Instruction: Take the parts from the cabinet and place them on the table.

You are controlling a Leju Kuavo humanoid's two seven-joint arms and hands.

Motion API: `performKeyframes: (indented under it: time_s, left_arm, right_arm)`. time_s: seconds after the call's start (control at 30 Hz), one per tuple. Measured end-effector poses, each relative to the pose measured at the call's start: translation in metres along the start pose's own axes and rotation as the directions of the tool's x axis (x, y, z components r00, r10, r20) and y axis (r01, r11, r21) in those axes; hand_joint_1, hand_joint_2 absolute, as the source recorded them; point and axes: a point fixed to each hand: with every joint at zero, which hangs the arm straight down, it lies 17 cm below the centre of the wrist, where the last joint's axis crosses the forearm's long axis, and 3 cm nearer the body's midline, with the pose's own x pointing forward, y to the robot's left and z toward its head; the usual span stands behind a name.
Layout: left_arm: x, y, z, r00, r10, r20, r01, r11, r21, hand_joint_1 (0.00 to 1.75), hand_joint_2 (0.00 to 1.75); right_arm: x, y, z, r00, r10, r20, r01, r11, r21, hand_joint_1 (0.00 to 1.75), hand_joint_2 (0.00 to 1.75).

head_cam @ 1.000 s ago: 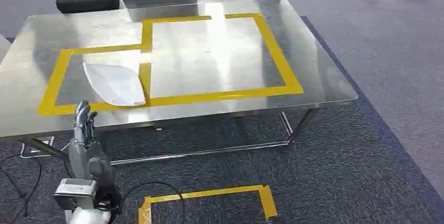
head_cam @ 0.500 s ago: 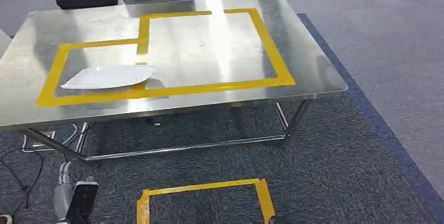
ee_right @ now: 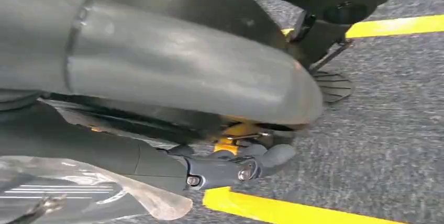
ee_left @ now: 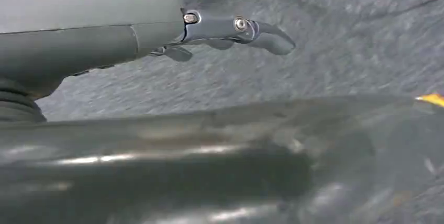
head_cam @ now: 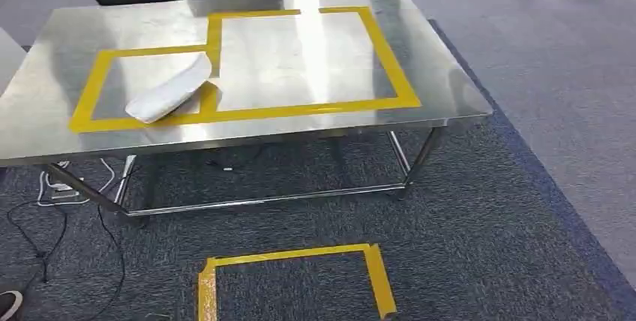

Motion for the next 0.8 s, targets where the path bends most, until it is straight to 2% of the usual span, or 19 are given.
performKeyframes:
  time_s: [0.17, 0.2, 0.5, 0.63, 0.67, 0.8]
  left_arm:
    - [-0.018, -0.019, 0.008, 0.999, -0.018, -0.042, 0.015, 0.998, -0.056, 0.0, 0.0]
    - [-0.018, -0.02, 0.009, 0.999, -0.024, -0.04, 0.022, 0.998, -0.061, 0.0, 0.0]
    - [0.004, -0.019, 0.006, 0.996, -0.075, 0.046, 0.078, 0.995, -0.06, 0.0, 0.0]
    - [0.003, -0.021, 0.007, 0.994, -0.094, 0.051, 0.097, 0.993, -0.065, 0.0, 0.0]
    - [0.003, -0.022, 0.007, 0.994, -0.1, 0.049, 0.103, 0.992, -0.067, 0.0, 0.0]
    - [0.002, -0.025, 0.008, 0.993, -0.116, 0.038, 0.118, 0.99, -0.077, 0.0, 0.0]
  right_arm:
    - [0.001, 0.0, 0.0, 1.0, 0.002, 0.01, -0.002, 1.0, -0.003, 0.0, 0.0]
    - [0.002, 0.0, 0.0, 1.0, 0.005, 0.013, -0.004, 1.0, -0.006, 0.0, 1.75]
    - [0.009, -0.004, -0.002, 0.999, 0.014, 0.039, -0.013, 1.0, -0.027, 0.0, 1.75]
    - [0.003, -0.004, -0.001, 1.0, 0.004, 0.021, -0.004, 0.999, -0.035, 0.0, 1.75]
    - [0.002, -0.005, -0.001, 1.0, -0.004, 0.017, 0.005, 0.999, -0.037, 0.0, 0.0]
    - [0.003, -0.006, -0.001, 1.0, -0.019, 0.017, 0.019, 0.999, -0.042, 0.0, 0.0]
